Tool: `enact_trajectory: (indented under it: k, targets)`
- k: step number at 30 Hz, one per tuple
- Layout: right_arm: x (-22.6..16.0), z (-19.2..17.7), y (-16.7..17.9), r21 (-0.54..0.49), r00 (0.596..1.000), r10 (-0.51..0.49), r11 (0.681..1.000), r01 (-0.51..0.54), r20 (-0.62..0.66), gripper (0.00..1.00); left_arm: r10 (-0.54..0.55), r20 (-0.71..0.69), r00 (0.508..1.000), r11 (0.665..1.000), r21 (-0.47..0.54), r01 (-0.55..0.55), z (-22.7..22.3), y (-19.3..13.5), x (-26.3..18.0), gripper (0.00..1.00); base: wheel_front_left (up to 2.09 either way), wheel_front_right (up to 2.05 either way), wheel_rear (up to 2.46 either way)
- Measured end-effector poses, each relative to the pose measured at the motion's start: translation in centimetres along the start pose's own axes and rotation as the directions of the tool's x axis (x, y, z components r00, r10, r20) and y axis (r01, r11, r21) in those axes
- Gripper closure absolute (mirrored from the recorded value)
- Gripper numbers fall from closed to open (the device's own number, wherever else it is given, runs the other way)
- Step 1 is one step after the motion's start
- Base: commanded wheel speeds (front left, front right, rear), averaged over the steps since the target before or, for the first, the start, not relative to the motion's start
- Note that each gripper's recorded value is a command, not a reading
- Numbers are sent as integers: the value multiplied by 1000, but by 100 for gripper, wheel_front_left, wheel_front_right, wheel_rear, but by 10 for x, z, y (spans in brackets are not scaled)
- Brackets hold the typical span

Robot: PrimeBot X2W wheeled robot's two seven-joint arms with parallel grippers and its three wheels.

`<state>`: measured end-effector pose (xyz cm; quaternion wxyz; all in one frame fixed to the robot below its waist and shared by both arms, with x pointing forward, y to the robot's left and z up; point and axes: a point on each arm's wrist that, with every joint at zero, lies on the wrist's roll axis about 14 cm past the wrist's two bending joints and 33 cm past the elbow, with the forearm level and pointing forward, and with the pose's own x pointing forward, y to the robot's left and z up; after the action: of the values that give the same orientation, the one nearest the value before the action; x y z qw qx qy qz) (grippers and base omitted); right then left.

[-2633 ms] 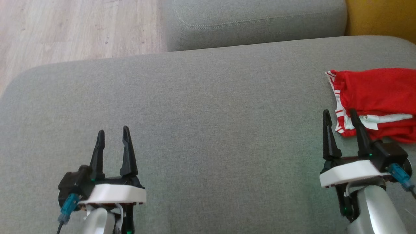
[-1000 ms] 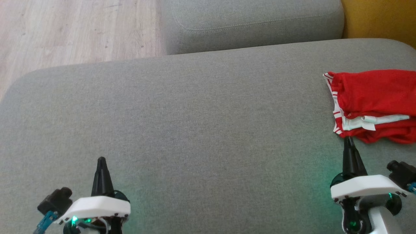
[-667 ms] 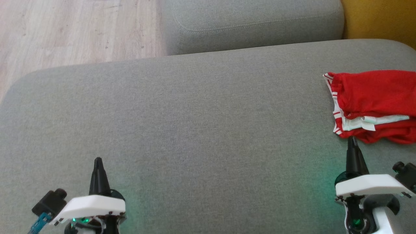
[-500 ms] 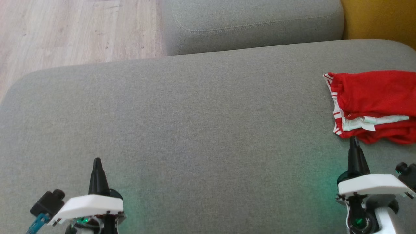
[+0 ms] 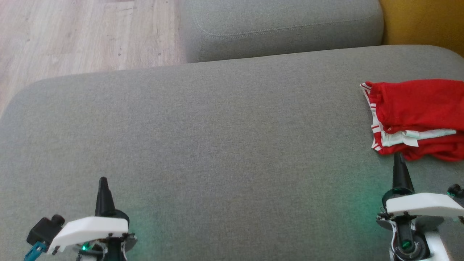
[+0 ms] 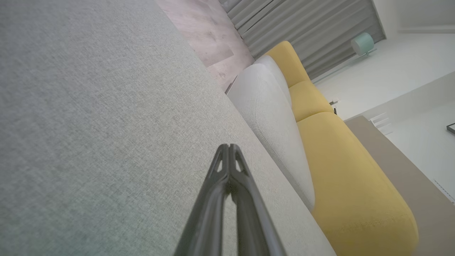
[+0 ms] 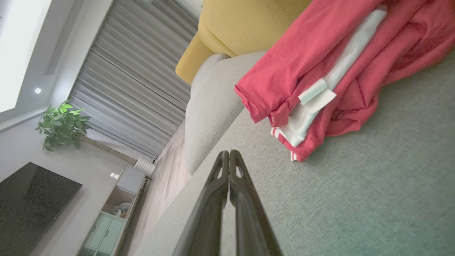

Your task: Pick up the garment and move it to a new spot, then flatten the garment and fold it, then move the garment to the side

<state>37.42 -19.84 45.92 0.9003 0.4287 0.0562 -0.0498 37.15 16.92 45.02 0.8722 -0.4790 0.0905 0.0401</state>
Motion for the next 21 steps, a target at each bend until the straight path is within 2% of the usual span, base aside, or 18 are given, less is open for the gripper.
enact_trajectory:
  k: [11, 21]
  targets:
    - [0, 3, 0, 131, 1000, -1, 991, 1, -1, 100, -6, 3, 1000, 994, -113, 6, 5, 0, 0, 100, 0, 0, 0]
    - [0, 7, 2, 249, 1000, 3, 969, -5, 8, 100, -16, -1, 1000, 978, -209, 16, 8, -2, -1, 100, 0, 0, 0]
